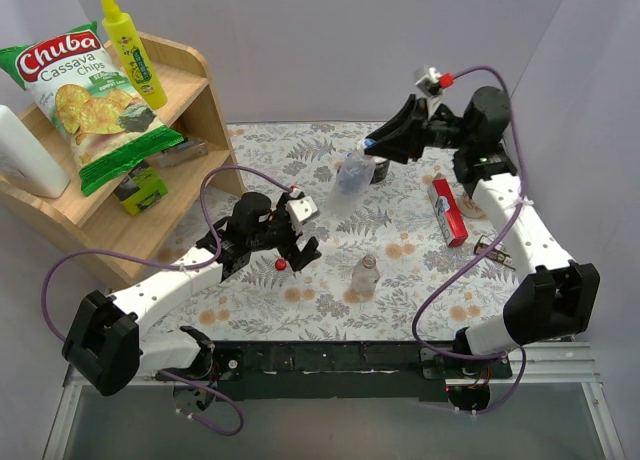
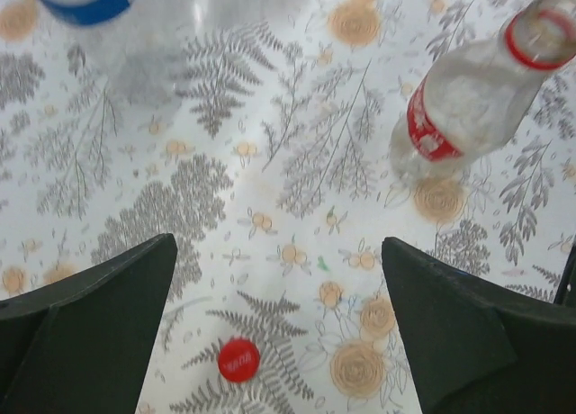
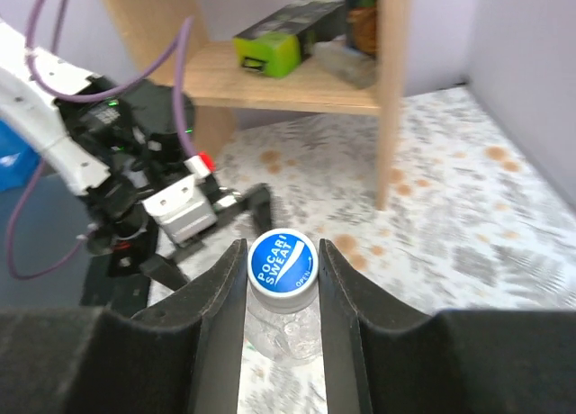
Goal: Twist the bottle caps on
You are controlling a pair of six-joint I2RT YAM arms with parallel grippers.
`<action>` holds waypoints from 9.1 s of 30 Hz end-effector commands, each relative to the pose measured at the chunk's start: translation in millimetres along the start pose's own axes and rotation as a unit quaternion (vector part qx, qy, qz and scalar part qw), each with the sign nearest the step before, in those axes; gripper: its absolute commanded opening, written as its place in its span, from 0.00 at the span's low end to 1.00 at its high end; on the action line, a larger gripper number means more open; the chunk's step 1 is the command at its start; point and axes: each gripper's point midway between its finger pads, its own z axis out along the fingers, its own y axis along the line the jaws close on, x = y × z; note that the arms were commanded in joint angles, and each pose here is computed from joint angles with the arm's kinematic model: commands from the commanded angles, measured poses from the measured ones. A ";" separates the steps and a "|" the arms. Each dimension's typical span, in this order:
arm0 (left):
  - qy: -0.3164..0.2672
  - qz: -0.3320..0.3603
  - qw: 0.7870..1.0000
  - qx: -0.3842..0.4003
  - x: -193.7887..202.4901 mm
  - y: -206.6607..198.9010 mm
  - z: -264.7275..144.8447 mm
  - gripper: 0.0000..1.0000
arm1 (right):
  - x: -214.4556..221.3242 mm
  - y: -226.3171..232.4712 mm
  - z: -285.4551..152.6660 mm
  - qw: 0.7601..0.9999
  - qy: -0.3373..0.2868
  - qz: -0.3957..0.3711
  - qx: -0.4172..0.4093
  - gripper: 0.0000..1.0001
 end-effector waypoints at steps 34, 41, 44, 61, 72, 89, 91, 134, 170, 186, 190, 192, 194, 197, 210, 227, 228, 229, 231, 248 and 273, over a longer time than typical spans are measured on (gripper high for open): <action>0.081 -0.031 0.996 -0.022 49.6 1.2 -8.3 0.98 | 118.4 -129.8 -158.6 0.955 0.103 -0.029 0.275 0.11; 0.084 -0.033 0.996 -0.019 52.4 0.0 -8.0 0.98 | 129.0 -130.7 -160.2 0.954 0.108 -0.014 0.279 0.16; 0.083 -0.033 0.996 -0.017 52.1 -0.8 -8.1 0.98 | 130.8 -132.5 -161.5 0.952 0.110 -0.012 0.284 0.19; 0.081 -0.031 0.996 -0.013 54.3 -3.8 -10.2 0.98 | 145.3 -134.4 -166.1 0.947 0.122 0.008 0.297 0.39; 0.078 -0.029 0.997 -0.009 53.2 -5.5 -10.4 0.98 | 143.7 -133.7 -166.9 0.946 0.124 0.002 0.301 0.52; 0.088 -0.011 0.996 -0.012 57.9 -4.5 -15.4 0.98 | 73.0 -102.8 -163.8 0.941 0.118 -0.049 0.312 0.90; 0.095 -0.012 0.995 -0.012 60.9 -5.0 -16.8 0.98 | 53.3 -82.9 -160.7 0.941 0.105 -0.073 0.313 0.91; -0.024 -0.003 0.995 0.094 -2.5 -66.0 37.5 0.98 | 173.4 37.1 -6.9 0.988 0.067 0.028 0.138 0.23; -0.038 -0.014 0.998 0.040 -21.5 -57.2 85.7 0.73 | 143.0 12.1 -3.4 0.962 0.012 0.169 0.214 0.02; -0.039 -0.029 0.996 0.074 -21.6 -68.4 73.2 0.36 | 136.8 34.5 -2.7 0.986 0.063 0.074 0.137 0.55; -0.042 -0.028 0.995 0.080 -24.8 -59.6 51.1 0.15 | 92.9 51.8 -22.7 0.989 0.094 -0.021 0.114 0.86; -0.046 -0.036 0.996 0.070 -26.1 -46.0 36.1 0.12 | 58.7 57.8 -30.5 0.989 0.075 -0.058 0.114 0.89; -0.044 -0.045 0.996 0.065 -22.2 -34.4 22.8 0.06 | 37.4 64.2 -33.5 0.987 0.060 -0.089 0.119 0.90; -0.059 -0.027 0.996 0.061 -34.9 -23.7 1.2 0.05 | 34.6 65.0 -31.3 0.984 0.061 -0.134 0.097 0.89; -0.172 0.013 0.983 -0.063 -154.2 34.0 -92.0 0.00 | 173.1 21.2 57.8 0.960 0.223 -0.162 -0.054 0.60; -0.205 -0.007 0.978 -0.036 -173.1 22.5 -130.8 0.00 | 310.2 7.0 160.3 0.935 0.299 -0.167 -0.089 0.60; -0.204 -0.009 0.978 -0.035 -172.2 22.8 -130.2 0.00 | 312.1 6.6 162.3 0.935 0.301 -0.166 -0.090 0.61; -0.204 -0.009 0.978 -0.036 -172.1 23.1 -130.5 0.00 | 314.2 7.8 164.0 0.934 0.303 -0.165 -0.093 0.61; -0.204 -0.009 0.978 -0.037 -170.8 23.6 -130.1 0.00 | 321.4 7.9 166.9 0.932 0.309 -0.161 -0.095 0.61; -0.202 -0.023 0.979 -0.036 -154.3 22.7 -126.5 0.00 | 361.2 12.1 176.6 0.922 0.342 -0.147 -0.105 0.58; -0.174 -0.010 0.985 -0.017 -133.0 20.2 -114.2 0.00 | 347.7 34.9 141.3 0.904 0.377 -0.157 -0.124 0.29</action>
